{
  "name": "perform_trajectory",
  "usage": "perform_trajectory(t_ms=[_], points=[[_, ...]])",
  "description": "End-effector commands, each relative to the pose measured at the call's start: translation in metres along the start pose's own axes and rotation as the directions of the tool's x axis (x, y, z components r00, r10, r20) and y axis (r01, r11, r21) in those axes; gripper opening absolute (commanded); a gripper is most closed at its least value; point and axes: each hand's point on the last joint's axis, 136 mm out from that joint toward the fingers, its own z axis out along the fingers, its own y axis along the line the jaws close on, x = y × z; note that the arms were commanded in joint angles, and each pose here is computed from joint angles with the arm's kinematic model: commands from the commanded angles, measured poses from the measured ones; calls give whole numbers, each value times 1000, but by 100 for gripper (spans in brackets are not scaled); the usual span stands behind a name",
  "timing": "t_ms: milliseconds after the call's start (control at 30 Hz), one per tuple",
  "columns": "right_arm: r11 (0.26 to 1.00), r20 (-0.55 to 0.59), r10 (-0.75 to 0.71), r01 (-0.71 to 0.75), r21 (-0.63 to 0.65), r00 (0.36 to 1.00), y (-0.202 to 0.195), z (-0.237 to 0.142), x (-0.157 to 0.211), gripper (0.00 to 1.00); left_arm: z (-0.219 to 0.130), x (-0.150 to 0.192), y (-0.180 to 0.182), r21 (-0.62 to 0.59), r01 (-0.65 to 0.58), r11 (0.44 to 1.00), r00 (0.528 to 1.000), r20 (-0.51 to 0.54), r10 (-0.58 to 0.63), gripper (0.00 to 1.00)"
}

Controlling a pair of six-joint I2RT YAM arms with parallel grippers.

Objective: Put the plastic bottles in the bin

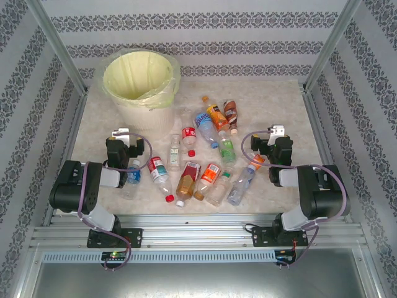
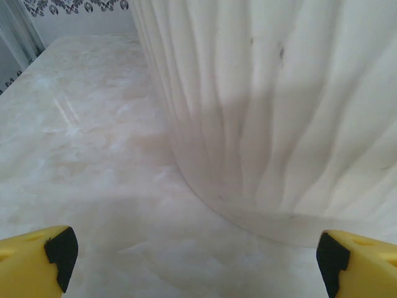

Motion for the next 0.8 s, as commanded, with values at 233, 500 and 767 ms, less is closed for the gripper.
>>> perform_trajectory(t_ms=[233,500,767], points=[[1000,36,-3,3,-2,999,1,1,-13,98,0,-4,2,4,20,1000,1000,8,-20,100],[1000,38,-3,3,-1,999,1,0,-13,98,0,-4,2,4,20,1000,1000,8,-20,100],[1000,37,-2,2,-2,999,1,1,-13,98,0,-4,2,4,20,1000,1000,7,-20,100]])
